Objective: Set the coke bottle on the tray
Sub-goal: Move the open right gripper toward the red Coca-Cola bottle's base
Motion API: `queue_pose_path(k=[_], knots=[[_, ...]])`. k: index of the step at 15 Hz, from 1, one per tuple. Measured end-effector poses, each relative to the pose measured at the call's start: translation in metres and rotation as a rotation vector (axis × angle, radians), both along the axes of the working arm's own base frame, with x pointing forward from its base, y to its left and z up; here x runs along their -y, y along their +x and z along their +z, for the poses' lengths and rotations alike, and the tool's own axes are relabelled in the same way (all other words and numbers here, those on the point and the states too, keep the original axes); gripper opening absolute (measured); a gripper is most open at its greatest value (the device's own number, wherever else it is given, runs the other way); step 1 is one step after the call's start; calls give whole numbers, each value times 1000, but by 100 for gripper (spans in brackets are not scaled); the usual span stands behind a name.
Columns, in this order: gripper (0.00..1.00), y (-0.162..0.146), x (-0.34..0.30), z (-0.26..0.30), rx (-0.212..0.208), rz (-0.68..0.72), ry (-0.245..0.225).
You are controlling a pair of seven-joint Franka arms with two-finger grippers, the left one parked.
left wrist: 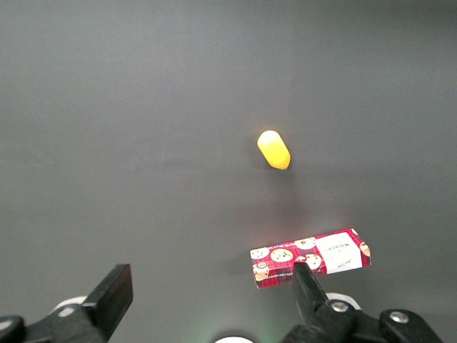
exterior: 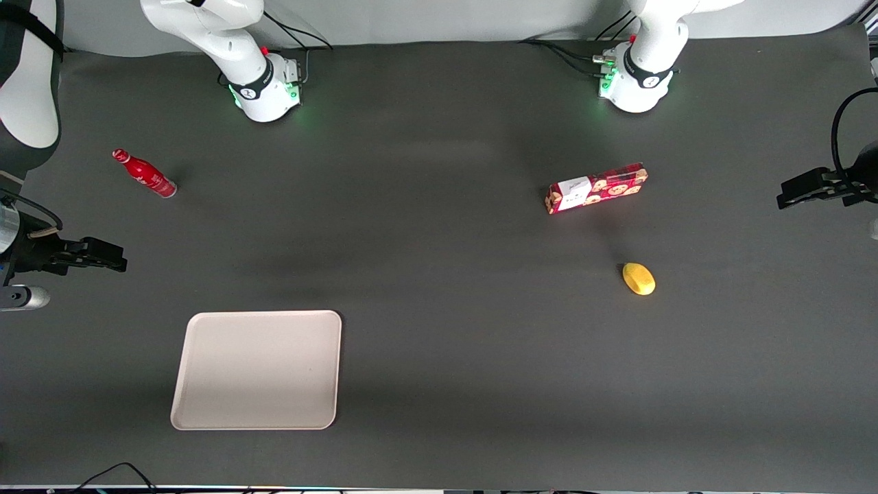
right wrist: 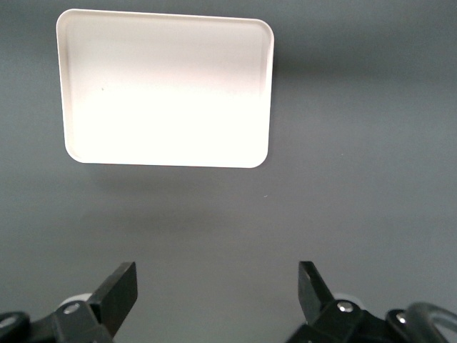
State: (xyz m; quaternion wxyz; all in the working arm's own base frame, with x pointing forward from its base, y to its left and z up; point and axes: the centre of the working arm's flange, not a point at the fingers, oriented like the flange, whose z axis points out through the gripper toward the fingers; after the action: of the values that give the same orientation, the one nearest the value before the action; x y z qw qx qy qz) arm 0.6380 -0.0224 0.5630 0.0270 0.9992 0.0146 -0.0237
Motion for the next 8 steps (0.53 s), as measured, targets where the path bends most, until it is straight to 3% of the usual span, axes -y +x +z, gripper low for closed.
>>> queue_pose_path(k=[6,8], knots=[[100,0,1,0,0,-23,5],[100,-4,3,1,-23,-28,5]])
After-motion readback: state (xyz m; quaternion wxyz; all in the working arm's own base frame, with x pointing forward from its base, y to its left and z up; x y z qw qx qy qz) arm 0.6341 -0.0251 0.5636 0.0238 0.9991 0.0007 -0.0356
